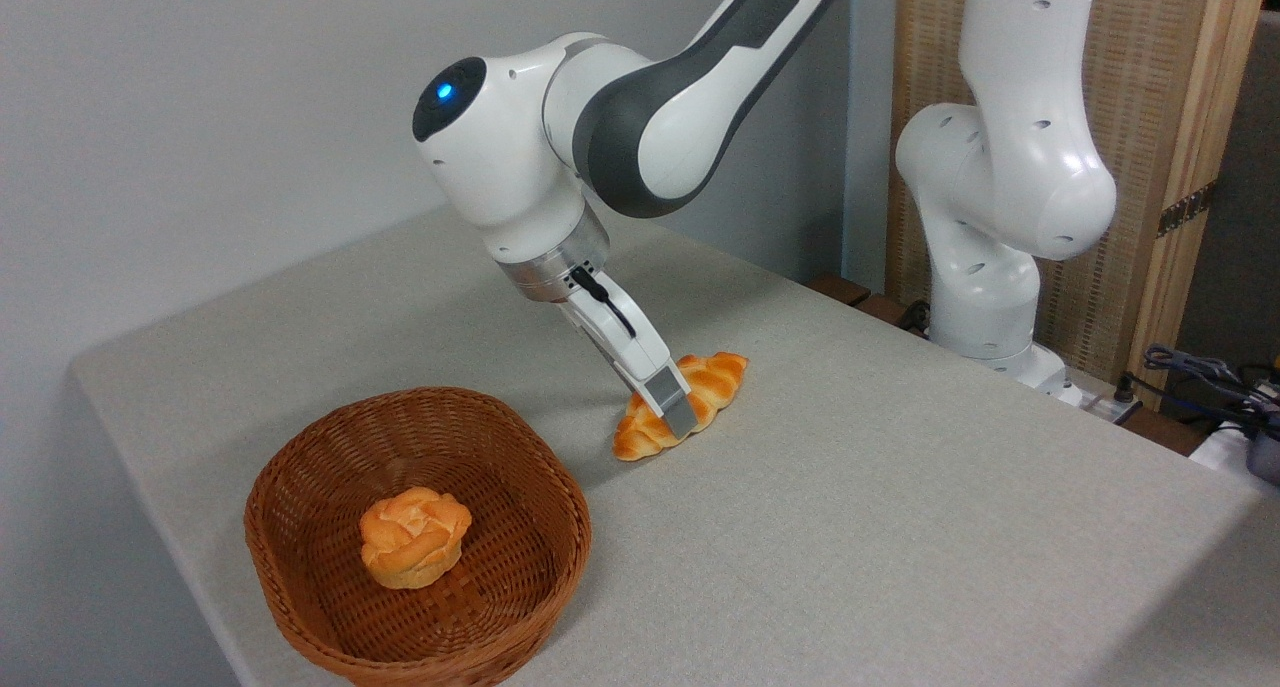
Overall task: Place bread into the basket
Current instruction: 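Close the gripper fingers around the middle of the braided roll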
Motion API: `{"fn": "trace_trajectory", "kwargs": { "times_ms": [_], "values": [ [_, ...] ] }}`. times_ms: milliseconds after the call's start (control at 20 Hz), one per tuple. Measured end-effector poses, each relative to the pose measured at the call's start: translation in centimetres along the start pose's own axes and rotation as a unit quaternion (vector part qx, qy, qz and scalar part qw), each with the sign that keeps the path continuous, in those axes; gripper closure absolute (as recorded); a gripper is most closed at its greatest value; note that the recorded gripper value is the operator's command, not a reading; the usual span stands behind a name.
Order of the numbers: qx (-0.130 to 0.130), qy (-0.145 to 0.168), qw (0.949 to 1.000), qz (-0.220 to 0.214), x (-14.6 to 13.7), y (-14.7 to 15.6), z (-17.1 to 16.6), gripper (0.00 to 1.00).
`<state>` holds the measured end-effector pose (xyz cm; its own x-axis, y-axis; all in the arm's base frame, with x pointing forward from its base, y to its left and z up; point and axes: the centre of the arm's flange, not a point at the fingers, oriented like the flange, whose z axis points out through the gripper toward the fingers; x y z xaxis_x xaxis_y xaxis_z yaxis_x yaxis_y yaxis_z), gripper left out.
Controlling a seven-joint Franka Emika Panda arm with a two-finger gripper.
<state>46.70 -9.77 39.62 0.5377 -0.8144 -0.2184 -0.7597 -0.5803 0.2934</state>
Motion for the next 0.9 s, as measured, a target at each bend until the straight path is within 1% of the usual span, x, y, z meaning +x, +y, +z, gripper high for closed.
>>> {"fn": "trace_trajectory", "kwargs": {
  "times_ms": [250, 350, 400, 450, 500, 650, 900],
  "values": [
    [-0.001, -0.005, 1.0000, 0.000, -0.04, -0.04, 0.27, 0.02],
    [-0.002, -0.006, 1.0000, 0.000, -0.05, -0.03, 0.37, 0.24],
    [-0.002, -0.006, 1.0000, 0.000, -0.06, -0.03, 0.39, 0.32],
    [-0.001, -0.007, 1.0000, 0.001, -0.07, -0.04, 0.40, 0.38],
    [0.002, -0.010, 0.9999, 0.002, -0.09, -0.06, 0.40, 0.40],
    [0.007, -0.016, 0.9998, 0.007, 0.17, 0.22, 0.43, 0.40],
    [0.009, -0.017, 0.9998, 0.009, 0.28, 0.33, 0.45, 0.40]
  ]
}}
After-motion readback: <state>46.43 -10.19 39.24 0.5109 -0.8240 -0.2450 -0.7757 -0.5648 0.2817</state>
